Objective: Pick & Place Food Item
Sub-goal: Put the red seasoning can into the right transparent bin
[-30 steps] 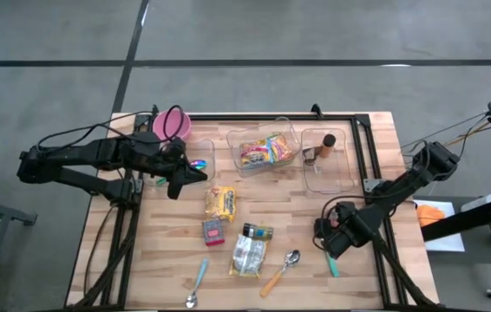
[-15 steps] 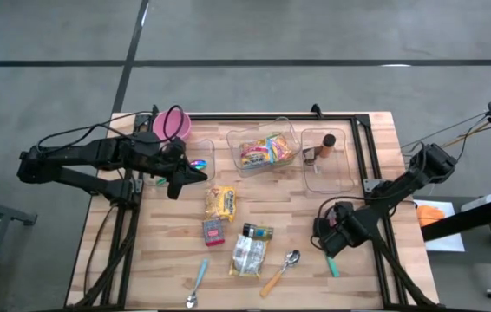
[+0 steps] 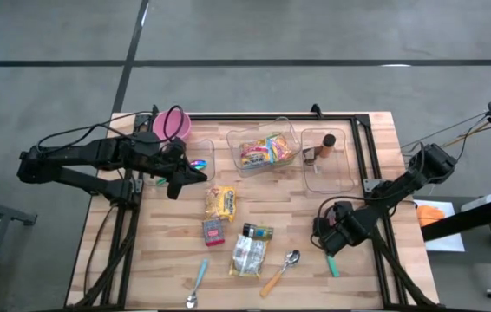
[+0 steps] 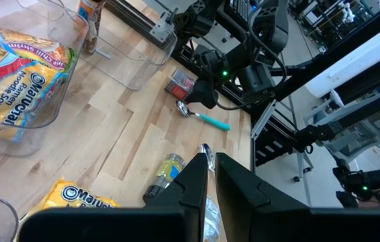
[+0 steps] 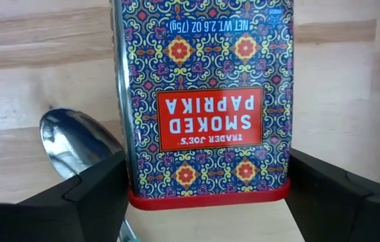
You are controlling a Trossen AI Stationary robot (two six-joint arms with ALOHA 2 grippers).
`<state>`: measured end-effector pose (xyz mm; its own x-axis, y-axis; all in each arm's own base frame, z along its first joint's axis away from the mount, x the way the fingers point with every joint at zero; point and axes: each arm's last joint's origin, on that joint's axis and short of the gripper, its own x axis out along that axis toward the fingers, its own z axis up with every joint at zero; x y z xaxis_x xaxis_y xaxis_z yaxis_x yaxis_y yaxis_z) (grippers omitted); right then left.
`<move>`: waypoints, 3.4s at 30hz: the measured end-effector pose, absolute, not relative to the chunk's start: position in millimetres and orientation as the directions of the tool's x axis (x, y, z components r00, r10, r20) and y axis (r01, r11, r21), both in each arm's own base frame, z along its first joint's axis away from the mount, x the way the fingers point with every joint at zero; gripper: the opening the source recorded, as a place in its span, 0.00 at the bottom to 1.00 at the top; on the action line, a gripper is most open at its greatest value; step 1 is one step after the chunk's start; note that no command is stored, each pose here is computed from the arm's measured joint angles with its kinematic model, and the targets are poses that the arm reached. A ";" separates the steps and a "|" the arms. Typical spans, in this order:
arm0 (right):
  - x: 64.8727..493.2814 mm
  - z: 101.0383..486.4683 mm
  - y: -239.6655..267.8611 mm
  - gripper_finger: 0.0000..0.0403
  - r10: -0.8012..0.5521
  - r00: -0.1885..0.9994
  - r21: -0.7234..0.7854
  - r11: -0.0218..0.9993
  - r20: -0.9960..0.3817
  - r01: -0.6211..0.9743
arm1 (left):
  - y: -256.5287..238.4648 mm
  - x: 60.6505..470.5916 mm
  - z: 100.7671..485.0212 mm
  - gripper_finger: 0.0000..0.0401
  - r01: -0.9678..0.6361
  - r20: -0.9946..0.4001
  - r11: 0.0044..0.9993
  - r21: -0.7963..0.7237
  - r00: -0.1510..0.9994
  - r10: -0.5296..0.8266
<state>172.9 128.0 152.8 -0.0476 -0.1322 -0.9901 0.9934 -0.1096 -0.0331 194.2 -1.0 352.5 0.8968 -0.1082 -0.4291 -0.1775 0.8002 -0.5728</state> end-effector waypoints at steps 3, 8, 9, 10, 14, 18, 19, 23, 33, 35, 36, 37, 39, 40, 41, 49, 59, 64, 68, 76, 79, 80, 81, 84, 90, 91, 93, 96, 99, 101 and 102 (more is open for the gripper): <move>173.0 152.7 127.8 0.77 -0.138 -0.044 -0.030 -0.106 -0.989 0.994 | -1.0 194.2 352.5 0.10 -0.178 -0.429 0.800 -0.573 0.897 -0.108; 173.2 153.0 128.0 0.76 -0.138 -0.041 -0.028 -0.097 -0.990 0.995 | -1.1 194.3 352.5 0.10 -0.175 -0.429 0.800 -0.574 0.896 -0.112; 173.7 153.4 128.4 0.76 -0.136 -0.039 -0.027 -0.088 -0.990 0.996 | -1.1 194.2 352.5 0.10 -0.174 -0.429 0.800 -0.574 0.896 -0.113; 174.7 154.3 129.2 0.76 -0.131 -0.034 -0.025 -0.075 -0.991 0.997 | -1.2 194.3 352.5 0.10 -0.173 -0.429 0.800 -0.575 0.896 -0.115; 179.8 162.2 133.1 0.76 -0.112 -0.011 -0.013 0.014 -0.994 1.000 | -1.6 194.2 352.5 0.10 -0.160 -0.428 0.799 -0.580 0.894 -0.131; 183.5 174.7 135.9 0.76 -0.117 -0.018 -0.030 0.107 -0.993 0.994 | -1.8 194.1 352.5 0.10 -0.157 -0.428 0.799 -0.581 0.894 -0.135; 184.2 179.2 136.4 0.76 -0.123 -0.024 -0.040 0.129 -0.992 0.991 | -1.8 194.1 352.5 0.10 -0.156 -0.428 0.799 -0.581 0.894 -0.136; 190.1 203.2 140.1 0.76 -0.145 -0.020 -0.060 0.274 -0.989 0.960 | -1.7 194.1 352.5 0.10 -0.163 -0.428 0.788 -0.593 0.893 -0.138; 205.3 289.8 144.4 0.76 -0.263 0.149 -0.049 0.621 -0.953 0.782 | 7.0 194.7 352.1 0.10 -0.283 -0.430 0.614 -0.736 0.897 -0.101; 205.7 304.3 142.0 0.76 -0.290 0.174 -0.066 0.662 -0.941 0.746 | 9.2 195.0 352.0 0.10 -0.309 -0.429 0.564 -0.766 0.899 -0.091; 206.9 310.6 140.2 0.76 -0.294 0.185 -0.071 0.682 -0.938 0.728 | 10.5 197.1 351.5 0.10 -0.316 -0.428 0.549 -0.774 0.900 -0.086; 208.5 315.9 138.9 0.76 -0.295 0.200 -0.071 0.705 -0.934 0.706 | 11.7 199.4 351.3 0.10 -0.313 -0.423 0.541 -0.781 0.902 -0.088; 213.4 324.8 134.7 0.76 -0.285 0.221 -0.075 0.752 -0.933 0.655 | 13.8 207.1 348.2 0.10 -0.308 -0.424 0.522 -0.795 0.898 -0.115; 217.1 328.8 132.7 0.76 -0.280 0.229 -0.078 0.774 -0.932 0.629 | 14.6 212.3 347.2 0.10 -0.291 -0.414 0.519 -0.804 0.900 -0.138; 221.1 332.8 130.8 0.76 -0.276 0.238 -0.082 0.794 -0.931 0.603 | 15.0 217.9 345.4 0.10 -0.276 -0.409 0.515 -0.812 0.898 -0.163; 265.0 355.2 126.0 0.76 -0.261 0.282 -0.172 0.937 -0.923 0.304 | 19.6 261.4 333.2 0.10 -0.203 -0.356 0.472 -0.858 0.897 -0.261; 313.8 373.0 140.1 0.76 -0.262 0.339 -0.310 0.946 -0.904 -0.093 | 27.7 295.4 342.6 0.41 -0.095 -0.320 0.464 -0.881 0.841 -0.435; 329.3 382.3 143.9 0.76 -0.241 0.386 -0.353 0.901 -0.890 -0.252 | 25.3 309.4 330.8 0.58 -0.053 -0.302 0.356 -0.933 0.655 -0.693; 339.3 386.0 142.9 0.76 -0.235 0.408 -0.373 0.878 -0.882 -0.300 | 25.0 319.5 322.4 0.63 -0.070 -0.297 0.323 -0.944 0.607 -0.737; 348.6 384.9 141.8 0.76 -0.234 0.414 -0.390 0.853 -0.880 -0.347 | 27.3 331.9 314.9 0.64 -0.101 -0.314 0.323 -0.941 0.615 -0.723; 348.7 384.9 141.7 0.76 -0.233 0.413 -0.389 0.852 -0.880 -0.350 | 28.0 335.1 310.0 0.64 -0.102 -0.328 0.341 -0.935 0.618 -0.715; 348.5 385.2 142.0 0.76 -0.231 0.415 -0.389 0.852 -0.880 -0.350 | 28.4 336.5 307.7 0.64 -0.104 -0.333 0.345 -0.933 0.616 -0.714; 348.7 385.3 142.1 0.76 -0.228 0.417 -0.386 0.853 -0.880 -0.351 | 28.5 337.6 306.0 0.64 -0.103 -0.336 0.350 -0.931 0.615 -0.714; 349.0 385.4 142.2 0.76 -0.225 0.417 -0.385 0.854 -0.880 -0.351 | 28.1 339.6 304.0 0.64 -0.097 -0.336 0.355 -0.930 0.613 -0.715; 349.0 384.6 142.6 0.76 -0.207 0.411 -0.364 0.862 -0.888 -0.352 | 27.7 340.1 305.4 0.64 -0.072 -0.315 0.343 -0.937 0.602 -0.734; 349.1 384.6 142.6 0.76 -0.207 0.411 -0.364 0.862 -0.888 -0.352 | 27.7 340.3 305.8 0.64 -0.070 -0.311 0.340 -0.938 0.602 -0.735; 349.1 384.7 142.7 0.76 -0.207 0.411 -0.364 0.862 -0.888 -0.353 | 27.5 340.6 306.4 0.64 -0.070 -0.304 0.331 -0.941 0.601 -0.739; 349.4 384.7 142.3 0.76 -0.207 0.413 -0.364 0.863 -0.887 -0.350 | 25.4 341.8 305.7 0.64 -0.065 -0.302 0.330 -0.942 0.595 -0.745; 349.6 384.8 142.3 0.76 -0.206 0.414 -0.363 0.865 -0.887 -0.347 | 24.8 342.0 304.8 0.64 -0.071 -0.305 0.329 -0.942 0.594 -0.744; 349.6 384.8 142.3 0.76 -0.206 0.414 -0.362 0.867 -0.887 -0.342 | 24.8 342.2 305.2 0.64 -0.075 -0.304 0.325 -0.943 0.596 -0.743; 349.6 384.8 142.3 0.76 -0.206 0.414 -0.361 0.868 -0.887 -0.340 | 24.9 342.1 305.2 0.64 -0.076 -0.304 0.325 -0.943 0.596 -0.743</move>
<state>349.6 142.3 384.8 0.4141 -0.2064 -0.8865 -0.3404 0.8682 -0.3611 342.1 24.9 305.2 0.5958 -0.7433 -0.3041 -0.0758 0.3250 -0.9427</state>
